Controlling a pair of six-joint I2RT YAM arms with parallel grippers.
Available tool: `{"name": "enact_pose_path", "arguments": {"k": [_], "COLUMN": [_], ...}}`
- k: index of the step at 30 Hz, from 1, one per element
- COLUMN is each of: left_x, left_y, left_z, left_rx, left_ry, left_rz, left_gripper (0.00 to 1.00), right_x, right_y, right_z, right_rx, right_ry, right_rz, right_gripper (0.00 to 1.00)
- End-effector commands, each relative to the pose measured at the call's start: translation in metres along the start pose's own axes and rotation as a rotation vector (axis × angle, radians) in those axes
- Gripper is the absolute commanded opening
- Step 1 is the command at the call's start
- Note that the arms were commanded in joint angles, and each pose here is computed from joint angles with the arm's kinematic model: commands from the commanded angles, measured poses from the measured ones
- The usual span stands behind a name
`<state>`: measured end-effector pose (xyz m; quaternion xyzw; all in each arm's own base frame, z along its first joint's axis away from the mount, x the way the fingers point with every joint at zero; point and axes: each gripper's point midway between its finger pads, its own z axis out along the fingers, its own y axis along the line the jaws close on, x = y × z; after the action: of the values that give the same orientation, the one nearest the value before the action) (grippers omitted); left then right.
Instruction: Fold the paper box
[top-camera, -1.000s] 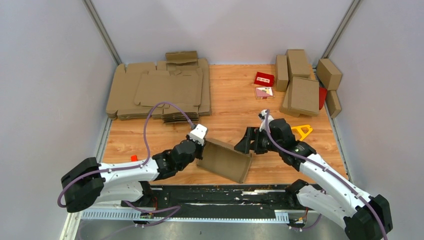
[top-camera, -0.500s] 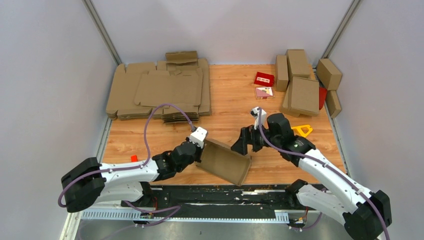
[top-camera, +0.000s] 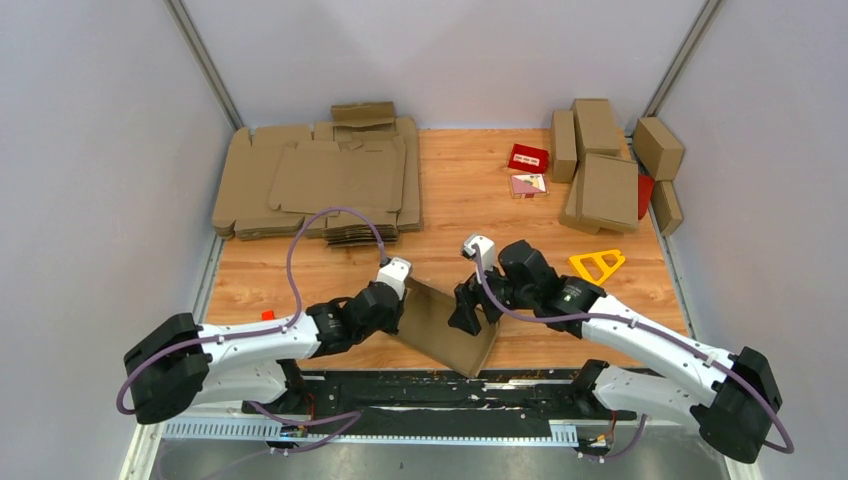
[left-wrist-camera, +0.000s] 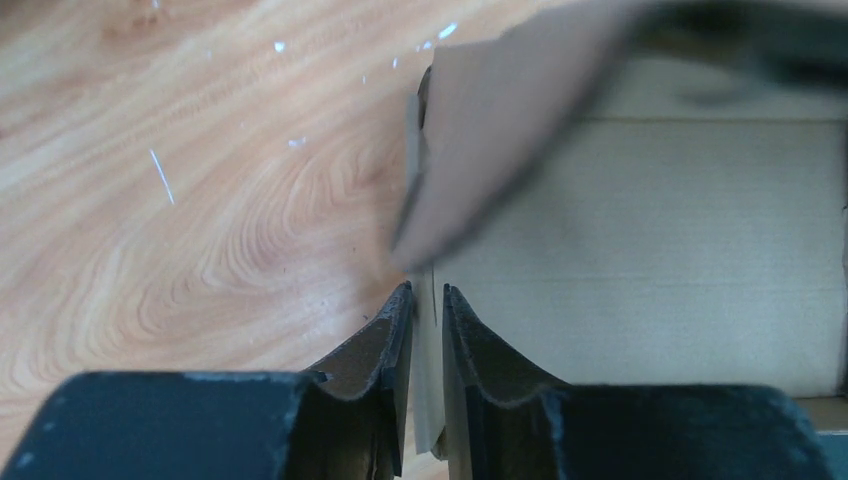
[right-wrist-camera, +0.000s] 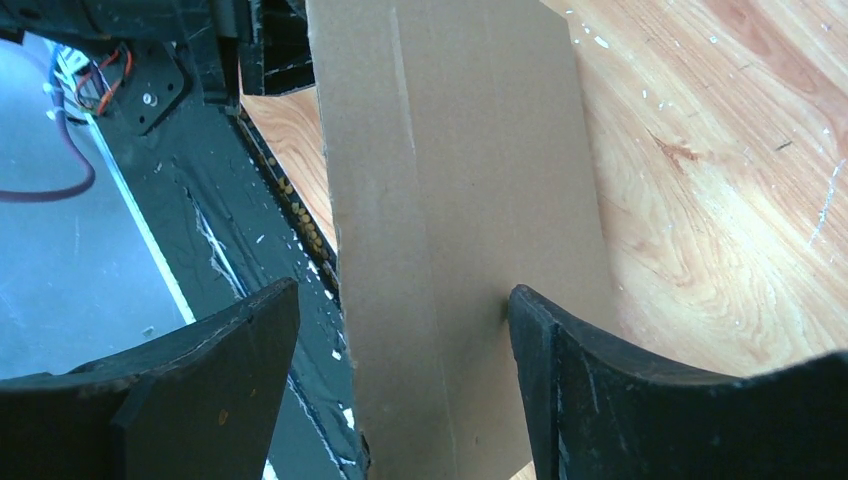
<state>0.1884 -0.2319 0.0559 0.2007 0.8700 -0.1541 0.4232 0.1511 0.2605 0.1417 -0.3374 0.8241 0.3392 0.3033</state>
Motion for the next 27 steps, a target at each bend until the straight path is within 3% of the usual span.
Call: {"name": "enact_pose_path", "arguments": {"k": [1, 6, 13, 23, 27], "left_x": [0.017, 0.016, 0.016, 0.023, 0.020], "left_y": [0.002, 0.010, 0.015, 0.013, 0.015], "left_z": [-0.005, -0.009, -0.010, 0.000, 0.003], "left_rx": [-0.004, -0.018, 0.014, 0.028, 0.019], "left_ry": [0.126, 0.135, 0.131, 0.115, 0.098], "left_rz": [-0.113, -0.159, -0.227, -0.256, -0.236], "left_gripper": [0.26, 0.36, 0.36, 0.32, 0.20], "right_x": [-0.016, -0.005, 0.006, 0.020, 0.021], "right_y": [0.002, 0.008, 0.017, 0.021, 0.020], "right_z": [-0.001, 0.004, 0.012, 0.026, 0.029], "right_rx": [0.042, 0.027, 0.022, 0.075, 0.096], "right_ry": [-0.054, -0.045, -0.035, 0.002, 0.004], "right_rz": [-0.107, -0.137, -0.175, -0.211, -0.213], "right_gripper": [0.76, 0.74, 0.72, 0.69, 0.65]}}
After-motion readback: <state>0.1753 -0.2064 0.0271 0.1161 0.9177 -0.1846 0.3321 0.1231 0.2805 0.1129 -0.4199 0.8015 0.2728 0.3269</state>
